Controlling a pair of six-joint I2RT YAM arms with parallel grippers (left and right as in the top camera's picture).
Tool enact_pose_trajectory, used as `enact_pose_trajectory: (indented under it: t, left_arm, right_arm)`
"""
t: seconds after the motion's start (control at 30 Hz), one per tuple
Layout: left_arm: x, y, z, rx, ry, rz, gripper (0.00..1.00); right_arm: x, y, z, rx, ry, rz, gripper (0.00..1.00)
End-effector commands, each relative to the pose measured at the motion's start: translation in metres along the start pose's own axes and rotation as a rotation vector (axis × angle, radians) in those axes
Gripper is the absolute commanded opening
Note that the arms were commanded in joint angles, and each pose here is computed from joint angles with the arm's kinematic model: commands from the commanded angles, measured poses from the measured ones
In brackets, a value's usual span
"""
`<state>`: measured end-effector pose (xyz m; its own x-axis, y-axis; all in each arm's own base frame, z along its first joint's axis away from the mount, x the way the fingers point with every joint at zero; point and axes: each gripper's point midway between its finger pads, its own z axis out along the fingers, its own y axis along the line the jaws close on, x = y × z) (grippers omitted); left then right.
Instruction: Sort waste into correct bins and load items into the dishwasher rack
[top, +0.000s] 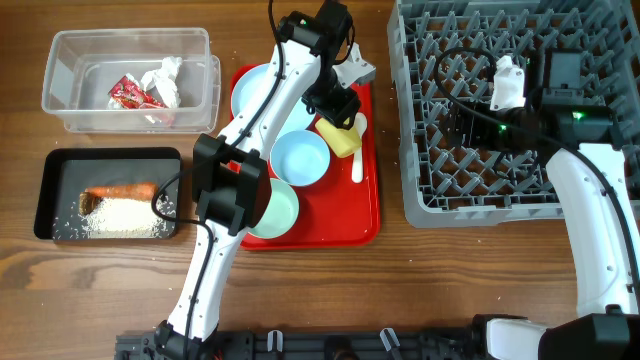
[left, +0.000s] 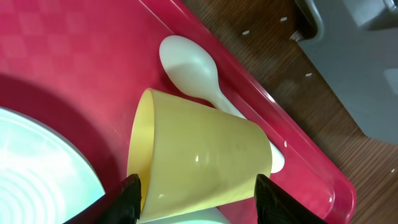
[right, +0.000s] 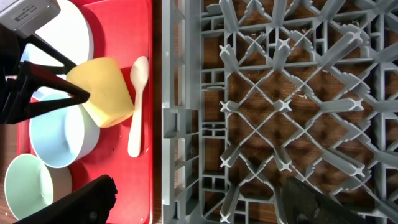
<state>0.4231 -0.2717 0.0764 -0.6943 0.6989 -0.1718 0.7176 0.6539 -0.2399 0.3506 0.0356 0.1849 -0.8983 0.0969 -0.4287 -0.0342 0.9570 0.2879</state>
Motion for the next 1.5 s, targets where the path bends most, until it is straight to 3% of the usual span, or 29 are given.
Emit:
enact_pose_trajectory:
  t: [0.0, 0.13, 0.3, 0.37, 0.6, 0.7, 0.8, 0.93, 0.97, 1.03, 1.1, 1.3, 1.47]
  left_arm:
    - [0.013, -0.003, 0.018, 0.054, 0.056, -0.006, 0.54]
    - [0.02, -0.01, 0.026, 0.108, 0.078, -0.02, 0.43]
    - [0.019, -0.012, 0.026, 0.119, 0.073, -0.024, 0.12]
    - [0.019, -0.013, 0.026, 0.121, 0.072, -0.033, 0.04]
    - [0.015, -0.023, 0.025, 0.182, 0.055, -0.088, 0.04]
    - [0.017, -0.018, 0.025, 0.156, 0.069, -0.166, 0.04]
    - [0.017, -0.017, 0.027, 0.12, 0.077, -0.154, 0.04]
    - [0.01, -0.023, 0.033, 0.074, 0.069, -0.11, 0.24]
    - [0.009, -0.023, 0.035, 0.054, 0.071, -0.1, 0.24]
    - [0.008, -0.024, 0.036, 0.025, 0.075, -0.084, 0.19]
    - [0.006, -0.024, 0.038, 0.004, 0.075, -0.073, 0.04]
    - [0.006, -0.022, 0.026, -0.001, 0.06, -0.176, 0.04]
    - [0.003, -0.024, -0.034, -0.011, -0.03, -0.216, 0.04]
  right_arm:
    - [-0.005, 0.005, -0.009, -0.017, -0.028, -0.022, 0.88]
    - [-0.005, 0.005, -0.009, -0.017, -0.028, -0.021, 0.88]
    - [-0.005, 0.005, -0.009, -0.017, -0.028, -0.022, 0.88]
    - [-0.005, 0.005, -0.009, -0.017, -0.028, -0.022, 0.88]
    - [-0.005, 0.005, -0.009, -0.017, -0.028, -0.022, 0.88]
    - [-0.005, 0.005, -0.009, -0.017, -0.029, -0.021, 0.88]
    - [-0.006, 0.005, -0.009, -0.017, -0.031, -0.022, 0.88]
    - [-0.006, 0.005, -0.009, -0.017, -0.031, -0.021, 0.88]
    - [-0.006, 0.005, -0.009, -0.017, -0.031, -0.022, 0.88]
    - [-0.005, 0.005, -0.009, -0.017, -0.031, -0.023, 0.88]
    - [-0.005, 0.005, -0.009, -0.017, -0.031, -0.023, 0.88]
    - [-0.006, 0.005, -0.009, -0.017, -0.032, -0.023, 0.88]
    - [-0.008, 0.009, -0.009, -0.038, -0.04, -0.024, 0.89]
